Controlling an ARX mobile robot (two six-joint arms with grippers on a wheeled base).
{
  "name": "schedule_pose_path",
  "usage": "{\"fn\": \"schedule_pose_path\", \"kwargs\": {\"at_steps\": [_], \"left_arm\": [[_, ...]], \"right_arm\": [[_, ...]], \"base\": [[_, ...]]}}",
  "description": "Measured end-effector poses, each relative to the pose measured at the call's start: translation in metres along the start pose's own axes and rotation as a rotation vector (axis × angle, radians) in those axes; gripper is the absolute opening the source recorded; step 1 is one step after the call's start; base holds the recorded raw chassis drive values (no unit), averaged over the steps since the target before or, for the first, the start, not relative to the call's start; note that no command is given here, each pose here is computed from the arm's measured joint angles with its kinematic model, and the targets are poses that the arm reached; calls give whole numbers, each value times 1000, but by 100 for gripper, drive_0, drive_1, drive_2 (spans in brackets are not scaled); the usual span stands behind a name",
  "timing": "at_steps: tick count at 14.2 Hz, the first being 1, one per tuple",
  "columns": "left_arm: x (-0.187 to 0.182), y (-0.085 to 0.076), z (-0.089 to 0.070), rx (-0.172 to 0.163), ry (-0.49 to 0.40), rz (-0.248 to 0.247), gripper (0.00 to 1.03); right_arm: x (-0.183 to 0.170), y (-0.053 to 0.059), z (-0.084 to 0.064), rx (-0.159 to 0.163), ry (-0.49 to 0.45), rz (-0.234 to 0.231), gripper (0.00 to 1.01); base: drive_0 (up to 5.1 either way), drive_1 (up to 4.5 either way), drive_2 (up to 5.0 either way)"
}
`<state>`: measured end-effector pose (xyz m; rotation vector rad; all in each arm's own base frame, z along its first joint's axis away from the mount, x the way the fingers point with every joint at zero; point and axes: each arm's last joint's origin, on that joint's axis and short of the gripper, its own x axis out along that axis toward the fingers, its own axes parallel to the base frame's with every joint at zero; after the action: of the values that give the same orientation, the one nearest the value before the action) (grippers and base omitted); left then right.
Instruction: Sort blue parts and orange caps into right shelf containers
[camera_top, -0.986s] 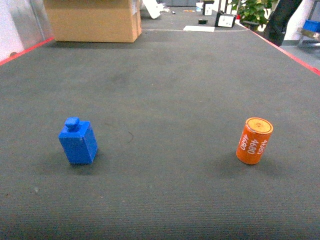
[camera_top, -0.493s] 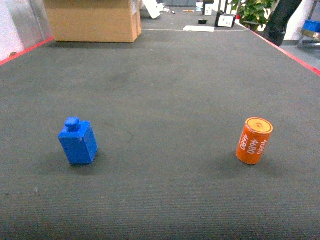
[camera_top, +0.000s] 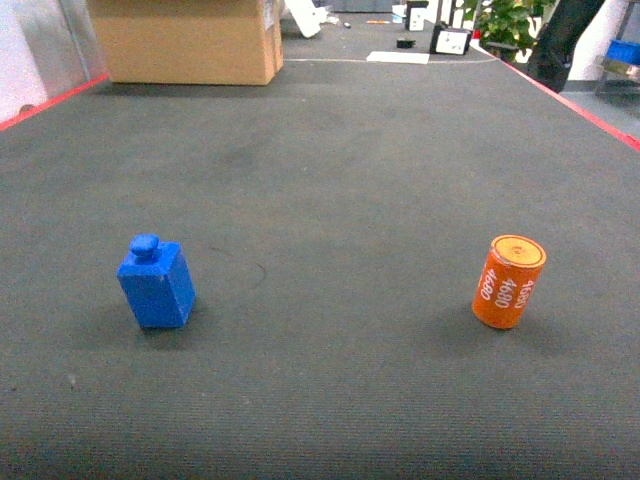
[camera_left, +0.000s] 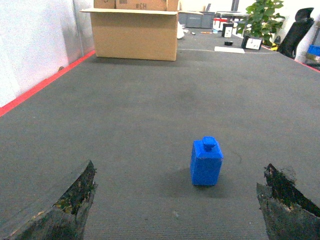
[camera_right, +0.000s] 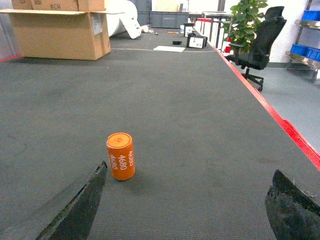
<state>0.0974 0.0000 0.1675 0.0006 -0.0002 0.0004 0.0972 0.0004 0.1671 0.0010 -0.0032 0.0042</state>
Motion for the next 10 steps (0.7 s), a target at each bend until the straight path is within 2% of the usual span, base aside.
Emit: {"fn": "schedule_pose_path", "kwargs": {"at_steps": [2, 3, 4, 5, 6, 7, 8, 10], "left_arm": [[0, 0, 0, 0, 0, 0, 98], [1, 0, -1, 13, 26, 72, 98], [12, -8, 4, 33, 62, 211, 98], [26, -9, 13, 35, 59, 311, 98], [47, -9, 23, 15, 34, 362, 98], [74, -20, 34, 7, 12, 292, 98], [101, -30, 40, 8, 13, 234, 98], [139, -43, 31, 44, 109, 172, 98]], "right_arm": [[0, 0, 0, 0, 0, 0, 98], [0, 0, 0, 0, 3, -2, 98], [6, 4, -2, -31, 83, -82, 98], [19, 13, 5, -56, 97, -90, 98], [36, 23, 18, -55, 69, -84, 98], [61, 30, 33, -32, 43, -71, 98], [83, 36, 39, -5, 38, -64, 98], [116, 42, 33, 12, 97, -50, 98]], "base": [[0, 0, 0], [0, 0, 0], [0, 0, 0], [0, 0, 0], [0, 0, 0], [0, 0, 0], [0, 0, 0], [0, 0, 0]]}}
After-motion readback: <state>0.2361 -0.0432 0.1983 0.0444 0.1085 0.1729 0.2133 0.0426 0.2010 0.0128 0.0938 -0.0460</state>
